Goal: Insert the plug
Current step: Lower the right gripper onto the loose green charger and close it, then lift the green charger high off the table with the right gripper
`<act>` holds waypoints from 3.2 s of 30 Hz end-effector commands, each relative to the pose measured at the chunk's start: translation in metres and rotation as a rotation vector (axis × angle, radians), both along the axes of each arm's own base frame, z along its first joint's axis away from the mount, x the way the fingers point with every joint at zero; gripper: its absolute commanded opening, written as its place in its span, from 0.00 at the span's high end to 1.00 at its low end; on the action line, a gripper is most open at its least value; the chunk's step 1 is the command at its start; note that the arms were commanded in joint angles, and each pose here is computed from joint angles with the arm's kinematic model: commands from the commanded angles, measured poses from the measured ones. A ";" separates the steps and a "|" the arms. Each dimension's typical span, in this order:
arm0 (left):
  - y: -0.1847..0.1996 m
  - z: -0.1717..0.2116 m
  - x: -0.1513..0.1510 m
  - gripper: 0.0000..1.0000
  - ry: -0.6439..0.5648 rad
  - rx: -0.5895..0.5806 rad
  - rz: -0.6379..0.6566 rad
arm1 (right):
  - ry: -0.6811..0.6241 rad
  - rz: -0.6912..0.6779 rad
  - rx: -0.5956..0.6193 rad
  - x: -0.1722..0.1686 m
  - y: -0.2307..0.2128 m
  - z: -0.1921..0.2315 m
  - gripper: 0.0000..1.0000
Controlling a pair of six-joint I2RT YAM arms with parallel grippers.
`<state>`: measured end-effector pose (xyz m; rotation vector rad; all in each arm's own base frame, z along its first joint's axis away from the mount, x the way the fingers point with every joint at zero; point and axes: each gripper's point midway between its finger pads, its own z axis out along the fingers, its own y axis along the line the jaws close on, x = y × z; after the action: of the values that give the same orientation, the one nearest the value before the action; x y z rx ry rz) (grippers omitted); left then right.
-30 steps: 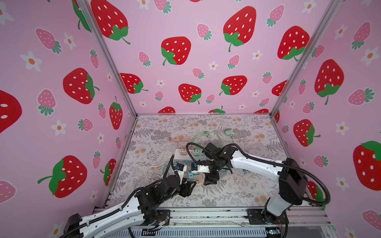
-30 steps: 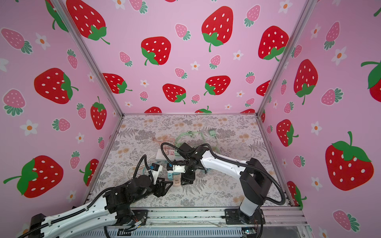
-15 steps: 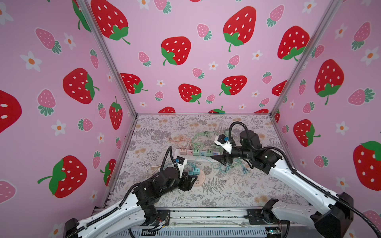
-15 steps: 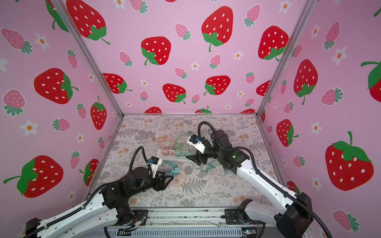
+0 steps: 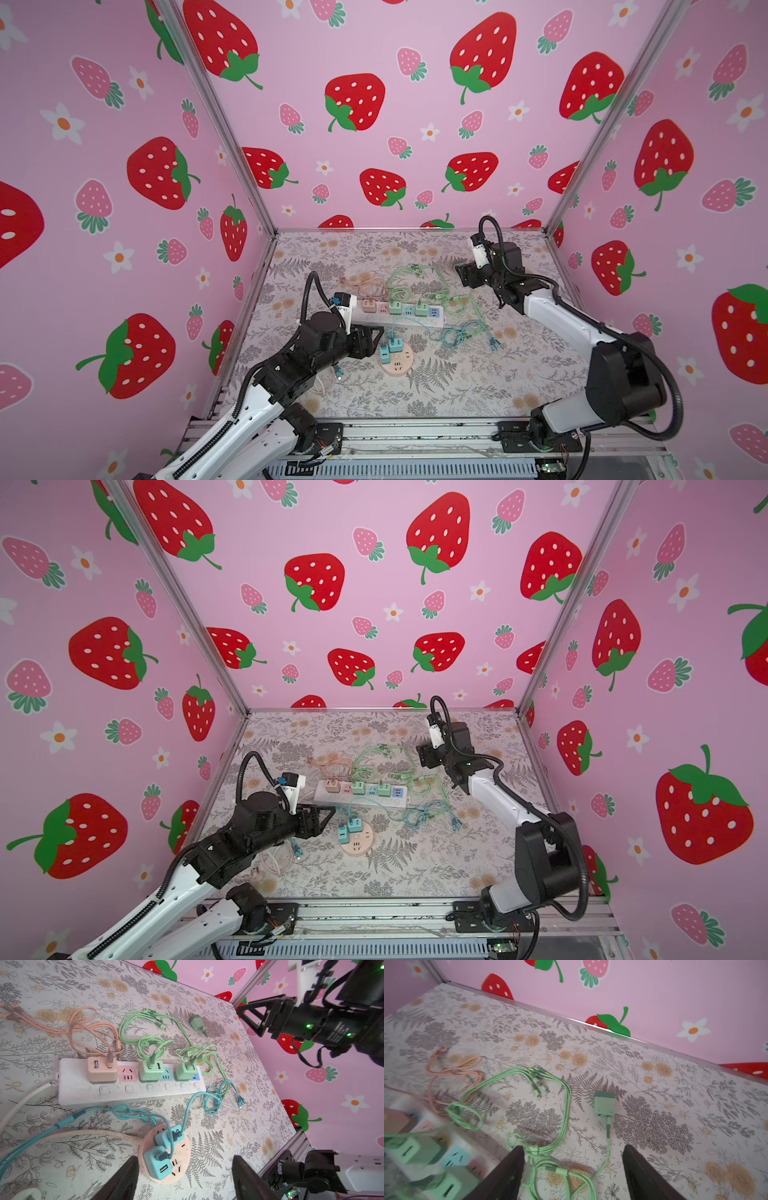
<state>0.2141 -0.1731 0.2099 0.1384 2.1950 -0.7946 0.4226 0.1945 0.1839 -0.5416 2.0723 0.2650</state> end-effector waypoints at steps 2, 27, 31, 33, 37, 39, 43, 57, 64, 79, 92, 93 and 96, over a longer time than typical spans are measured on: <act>0.007 0.018 0.005 0.22 -0.023 -0.023 0.028 | -0.024 -0.137 -0.058 0.043 -0.020 -0.013 0.21; 0.026 0.011 0.024 0.06 -0.019 0.045 0.126 | 0.243 -0.052 -0.025 0.102 -0.003 -0.122 0.26; 0.026 0.009 0.024 0.06 -0.015 0.045 0.125 | 0.263 -0.059 -0.034 0.105 -0.003 -0.133 0.28; 0.026 0.009 0.024 0.06 -0.015 0.045 0.125 | 0.272 -0.058 -0.036 0.106 -0.002 -0.137 0.31; 0.026 0.009 0.024 0.06 -0.017 0.048 0.124 | 0.288 -0.050 -0.029 0.108 0.001 -0.143 0.38; 0.026 0.008 0.024 0.06 -0.016 0.049 0.123 | 0.296 -0.042 -0.025 0.109 0.003 -0.145 0.42; 0.025 0.006 0.025 0.06 -0.010 0.051 0.120 | 0.319 -0.045 -0.026 0.108 0.003 -0.150 0.44; 0.023 0.009 0.025 0.06 -0.002 0.046 0.114 | 0.374 -0.045 -0.041 0.109 0.004 -0.164 0.58; 0.024 0.008 0.023 0.06 -0.001 0.047 0.113 | 0.322 -0.040 -0.051 0.108 0.001 -0.147 0.69; 0.018 0.010 0.025 0.06 0.004 0.033 0.092 | -0.028 -0.002 -0.016 0.081 -0.010 0.018 0.74; 0.011 0.011 0.028 0.06 0.011 0.015 0.071 | -0.390 0.044 0.006 0.014 -0.010 0.180 0.74; 0.010 0.012 0.028 0.06 0.012 0.013 0.070 | -0.410 0.041 0.006 0.010 -0.010 0.189 0.74; 0.010 0.012 0.029 0.06 0.013 0.016 0.068 | -0.481 0.040 0.019 -0.003 -0.011 0.222 0.74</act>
<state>0.2369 -0.1591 0.1948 0.0609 2.2761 -0.7038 0.4297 0.1868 0.3626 -0.5819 1.6938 0.1984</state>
